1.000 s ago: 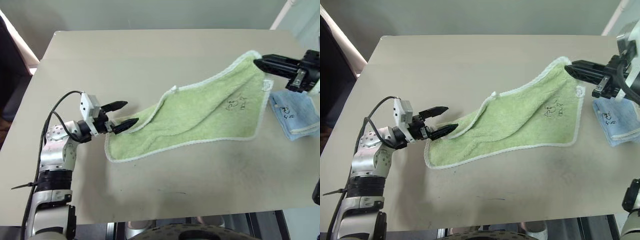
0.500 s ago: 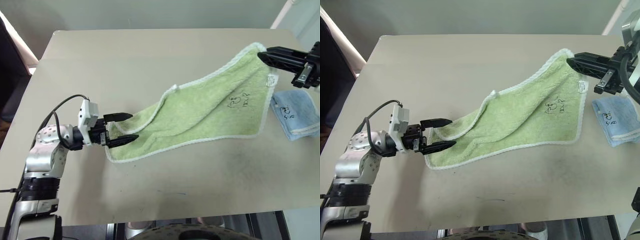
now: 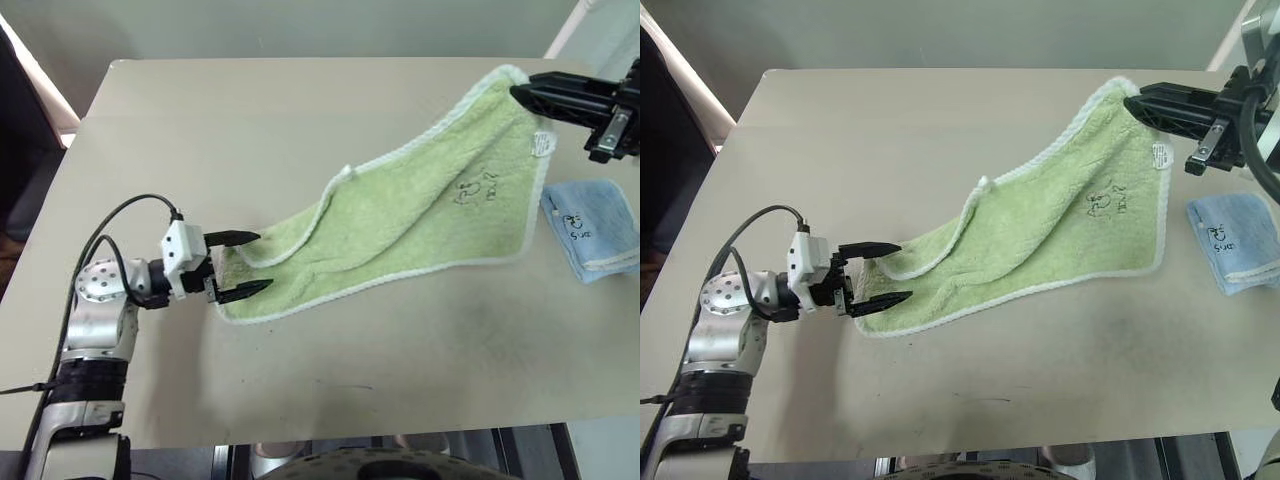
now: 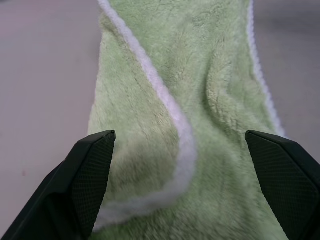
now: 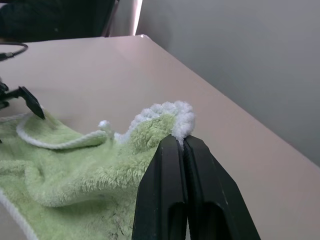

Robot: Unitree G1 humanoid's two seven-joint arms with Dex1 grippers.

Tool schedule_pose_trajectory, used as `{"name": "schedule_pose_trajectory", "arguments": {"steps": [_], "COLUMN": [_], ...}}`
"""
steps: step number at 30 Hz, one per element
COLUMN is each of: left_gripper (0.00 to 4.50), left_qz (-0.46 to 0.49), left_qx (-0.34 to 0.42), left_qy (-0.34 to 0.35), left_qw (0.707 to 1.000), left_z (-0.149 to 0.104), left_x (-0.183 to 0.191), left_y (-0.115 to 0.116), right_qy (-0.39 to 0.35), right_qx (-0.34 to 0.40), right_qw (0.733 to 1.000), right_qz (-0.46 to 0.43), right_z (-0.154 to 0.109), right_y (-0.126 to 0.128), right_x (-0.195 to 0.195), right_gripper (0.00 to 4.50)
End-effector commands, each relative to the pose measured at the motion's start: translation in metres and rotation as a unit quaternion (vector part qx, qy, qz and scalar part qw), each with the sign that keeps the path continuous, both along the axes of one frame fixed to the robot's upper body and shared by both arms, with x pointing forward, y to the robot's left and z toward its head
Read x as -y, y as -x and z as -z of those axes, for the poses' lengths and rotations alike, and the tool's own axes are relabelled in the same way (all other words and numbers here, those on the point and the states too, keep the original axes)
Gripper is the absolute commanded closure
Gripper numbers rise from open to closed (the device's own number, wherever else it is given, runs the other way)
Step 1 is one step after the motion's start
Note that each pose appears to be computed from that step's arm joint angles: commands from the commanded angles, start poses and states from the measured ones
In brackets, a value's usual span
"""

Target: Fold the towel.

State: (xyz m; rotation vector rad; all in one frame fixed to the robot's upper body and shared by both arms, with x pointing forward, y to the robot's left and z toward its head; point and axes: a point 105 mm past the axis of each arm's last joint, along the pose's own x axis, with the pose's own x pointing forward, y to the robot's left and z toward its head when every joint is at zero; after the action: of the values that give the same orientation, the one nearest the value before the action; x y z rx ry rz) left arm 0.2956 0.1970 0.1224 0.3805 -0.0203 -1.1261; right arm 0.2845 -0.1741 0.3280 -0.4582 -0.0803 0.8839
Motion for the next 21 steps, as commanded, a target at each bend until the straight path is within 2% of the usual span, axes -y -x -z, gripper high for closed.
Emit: {"name": "schedule_pose_trajectory", "arguments": {"steps": [1,11,16,21], "left_gripper": [0.0,0.0,0.0,0.0], "left_qz": [0.0,0.026,0.039,0.046], "left_qx": [0.04,0.047,0.055,0.062], "left_qy": [-0.015,-0.039,-0.094,-0.1], "left_qw": [0.999,0.998,0.993,0.992], "left_z": [-0.011,-0.013,0.0,0.003], "left_x": [0.002,0.004,0.0,0.005], "left_y": [-0.006,-0.002,0.002,0.003], "right_qy": [0.012,0.023,0.022,0.024], "right_qx": [0.023,0.029,0.036,0.043], "right_qw": [1.0,0.999,0.999,0.999], "right_qz": [-0.002,0.006,0.001,-0.007], "right_z": [-0.009,-0.009,-0.013,-0.014], "right_y": [0.006,0.005,0.006,0.008], "right_x": [-0.002,-0.002,-0.004,-0.007], "right_gripper": [4.49,4.49,4.49,4.49]}}
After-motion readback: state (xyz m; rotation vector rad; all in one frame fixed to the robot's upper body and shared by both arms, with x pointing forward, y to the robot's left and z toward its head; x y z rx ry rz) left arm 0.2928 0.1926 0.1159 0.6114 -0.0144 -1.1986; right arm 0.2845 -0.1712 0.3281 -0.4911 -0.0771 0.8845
